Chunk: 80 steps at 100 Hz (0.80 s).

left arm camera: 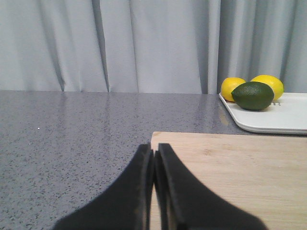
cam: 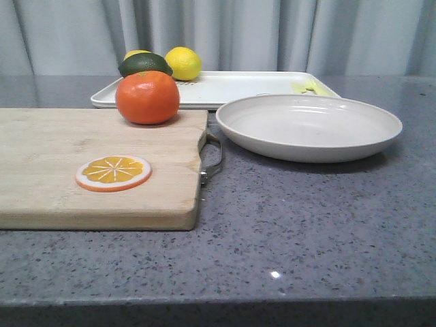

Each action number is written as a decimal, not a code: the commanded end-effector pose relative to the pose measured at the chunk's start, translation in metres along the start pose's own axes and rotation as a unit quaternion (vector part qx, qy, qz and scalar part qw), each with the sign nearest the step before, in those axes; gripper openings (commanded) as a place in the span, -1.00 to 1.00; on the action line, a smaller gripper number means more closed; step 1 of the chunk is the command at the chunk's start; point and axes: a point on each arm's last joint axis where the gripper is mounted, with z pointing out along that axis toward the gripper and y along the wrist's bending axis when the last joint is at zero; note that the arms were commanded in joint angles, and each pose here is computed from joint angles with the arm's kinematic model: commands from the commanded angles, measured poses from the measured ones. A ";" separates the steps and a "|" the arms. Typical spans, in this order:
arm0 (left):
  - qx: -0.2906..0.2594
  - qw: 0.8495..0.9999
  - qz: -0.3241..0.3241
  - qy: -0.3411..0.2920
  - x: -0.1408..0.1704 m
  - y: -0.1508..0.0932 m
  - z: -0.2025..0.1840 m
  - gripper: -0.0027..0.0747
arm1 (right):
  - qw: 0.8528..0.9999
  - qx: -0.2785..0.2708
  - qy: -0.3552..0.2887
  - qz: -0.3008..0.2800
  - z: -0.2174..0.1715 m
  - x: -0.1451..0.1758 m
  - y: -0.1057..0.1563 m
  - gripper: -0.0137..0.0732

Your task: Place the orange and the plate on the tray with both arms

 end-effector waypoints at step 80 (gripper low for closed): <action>-0.001 0.999 -0.004 -0.049 -0.006 0.000 -0.003 -0.98 | 0.998 -0.007 -0.061 -0.009 -0.002 -0.016 0.002 -0.84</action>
